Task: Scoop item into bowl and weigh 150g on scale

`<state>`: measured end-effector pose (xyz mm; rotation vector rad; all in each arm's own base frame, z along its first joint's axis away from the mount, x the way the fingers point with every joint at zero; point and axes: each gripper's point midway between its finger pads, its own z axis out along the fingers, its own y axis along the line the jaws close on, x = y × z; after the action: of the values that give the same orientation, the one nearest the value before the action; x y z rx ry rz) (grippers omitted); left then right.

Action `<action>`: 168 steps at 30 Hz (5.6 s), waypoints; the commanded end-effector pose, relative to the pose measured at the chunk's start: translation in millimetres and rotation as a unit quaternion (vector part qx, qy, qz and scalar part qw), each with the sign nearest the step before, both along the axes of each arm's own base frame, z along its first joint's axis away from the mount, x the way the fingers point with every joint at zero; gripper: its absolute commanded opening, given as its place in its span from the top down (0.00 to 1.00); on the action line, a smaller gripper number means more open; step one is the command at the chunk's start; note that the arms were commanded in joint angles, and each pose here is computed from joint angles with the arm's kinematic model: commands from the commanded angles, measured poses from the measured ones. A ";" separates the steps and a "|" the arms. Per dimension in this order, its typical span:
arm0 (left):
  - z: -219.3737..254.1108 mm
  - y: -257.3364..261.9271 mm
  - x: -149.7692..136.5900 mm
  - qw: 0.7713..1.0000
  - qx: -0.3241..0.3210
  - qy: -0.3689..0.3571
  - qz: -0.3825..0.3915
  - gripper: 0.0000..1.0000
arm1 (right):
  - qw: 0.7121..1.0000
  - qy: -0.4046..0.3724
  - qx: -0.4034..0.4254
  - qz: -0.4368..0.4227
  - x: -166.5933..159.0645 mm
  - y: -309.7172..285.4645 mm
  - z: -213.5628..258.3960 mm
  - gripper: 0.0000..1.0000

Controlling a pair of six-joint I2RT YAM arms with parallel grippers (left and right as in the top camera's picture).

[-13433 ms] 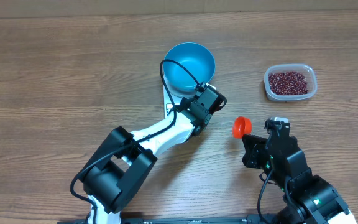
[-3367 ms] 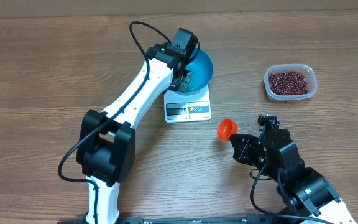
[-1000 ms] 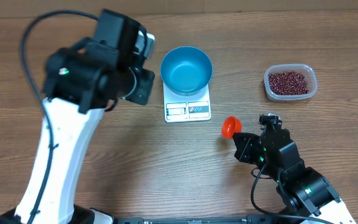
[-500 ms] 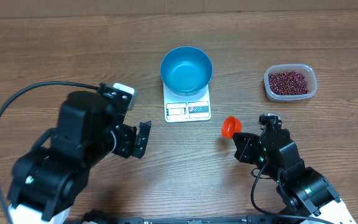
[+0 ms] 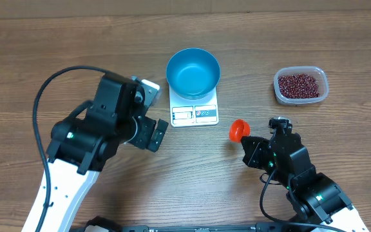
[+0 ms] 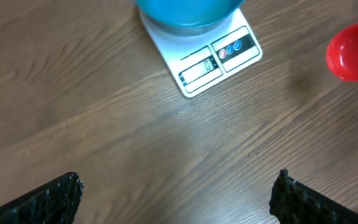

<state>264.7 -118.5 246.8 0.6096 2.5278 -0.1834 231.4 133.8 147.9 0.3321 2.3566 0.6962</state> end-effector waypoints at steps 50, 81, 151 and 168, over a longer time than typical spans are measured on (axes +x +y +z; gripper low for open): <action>15.8 -14.7 -0.3 0.997 -0.012 -0.028 -0.071 0.00 | 1.000 -0.010 0.005 -0.007 3.6 -0.7 9.5 0.97; -3.0 -7.5 2.8 0.984 0.009 -0.039 -0.175 0.00 | 1.000 -0.009 0.004 -0.006 3.3 -0.8 9.1 0.96; -24.1 -9.1 12.5 0.990 0.000 0.009 -0.140 0.00 | 1.000 -0.005 0.002 -0.006 2.0 -1.4 7.5 0.96; -22.3 -9.2 16.3 0.988 0.010 -0.006 -0.155 0.00 | 1.000 -0.005 0.001 -0.006 2.0 -1.5 7.3 0.96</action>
<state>280.2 -127.2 222.8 0.9963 2.4318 -0.2606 229.7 132.9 145.7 0.3386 2.3679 0.6909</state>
